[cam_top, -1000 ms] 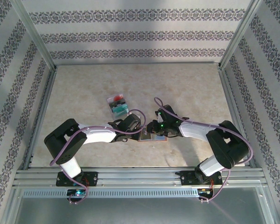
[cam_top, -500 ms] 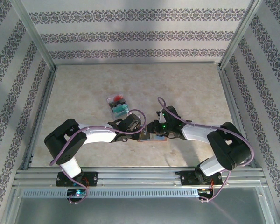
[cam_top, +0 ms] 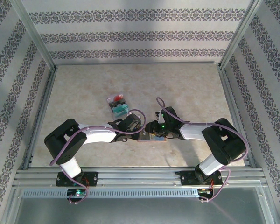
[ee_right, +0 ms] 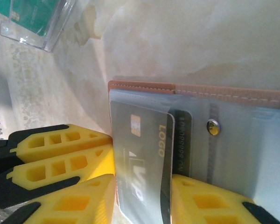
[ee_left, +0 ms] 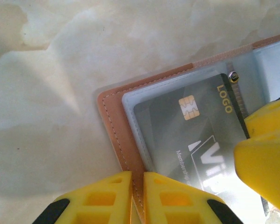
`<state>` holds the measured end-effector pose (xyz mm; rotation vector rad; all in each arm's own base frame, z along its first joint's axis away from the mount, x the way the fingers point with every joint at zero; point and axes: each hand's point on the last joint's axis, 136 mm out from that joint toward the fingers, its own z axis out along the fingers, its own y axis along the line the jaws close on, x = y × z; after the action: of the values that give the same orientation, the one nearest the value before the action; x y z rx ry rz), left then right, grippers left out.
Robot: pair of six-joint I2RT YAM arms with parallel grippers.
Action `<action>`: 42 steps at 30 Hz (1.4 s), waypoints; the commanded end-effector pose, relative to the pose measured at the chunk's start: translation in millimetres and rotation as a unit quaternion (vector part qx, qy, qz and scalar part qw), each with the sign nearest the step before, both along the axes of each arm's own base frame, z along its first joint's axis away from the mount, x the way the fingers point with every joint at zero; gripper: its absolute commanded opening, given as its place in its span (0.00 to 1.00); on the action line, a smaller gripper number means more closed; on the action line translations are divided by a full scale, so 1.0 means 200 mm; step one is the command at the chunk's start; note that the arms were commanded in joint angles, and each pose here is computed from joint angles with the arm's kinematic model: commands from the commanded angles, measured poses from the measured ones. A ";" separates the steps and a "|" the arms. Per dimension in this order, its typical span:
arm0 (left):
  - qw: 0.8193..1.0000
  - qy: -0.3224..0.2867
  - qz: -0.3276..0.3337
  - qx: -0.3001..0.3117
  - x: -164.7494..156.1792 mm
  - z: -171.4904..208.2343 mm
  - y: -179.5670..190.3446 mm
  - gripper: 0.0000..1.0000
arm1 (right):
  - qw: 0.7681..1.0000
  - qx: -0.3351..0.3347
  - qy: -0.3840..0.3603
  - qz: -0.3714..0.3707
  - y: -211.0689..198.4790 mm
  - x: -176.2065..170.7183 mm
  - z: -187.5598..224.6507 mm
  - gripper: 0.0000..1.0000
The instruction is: Take the credit cards out of the card holder
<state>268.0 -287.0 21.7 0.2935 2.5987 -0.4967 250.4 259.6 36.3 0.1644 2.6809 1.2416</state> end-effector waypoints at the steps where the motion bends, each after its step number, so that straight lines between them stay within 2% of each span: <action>1: 1.000 0.012 -0.010 0.007 -0.03 -0.02 -0.02 0.16 | 0.999 0.044 -0.016 0.023 0.06 0.00 0.07 0.33; 9: 1.000 0.021 -0.006 0.019 -0.04 -0.04 0.01 0.16 | 0.998 0.060 -0.019 0.011 0.03 0.01 0.08 0.31; 17: 0.999 0.027 -0.004 0.027 -0.04 -0.05 0.01 0.16 | 0.995 0.099 -0.021 0.007 0.04 0.03 0.12 0.23; 36: 0.999 0.022 -0.004 0.037 -0.03 -0.04 0.03 0.16 | 0.994 0.104 -0.027 -0.022 -0.08 0.04 0.14 0.18; 42: 1.000 0.013 -0.010 0.021 -0.02 0.03 0.00 0.18 | 0.995 0.094 -0.020 -0.024 -0.09 0.04 0.10 0.09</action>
<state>268.2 -285.6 21.7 0.2969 2.6272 -0.4620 256.3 241.7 52.0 0.2502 2.5348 1.4498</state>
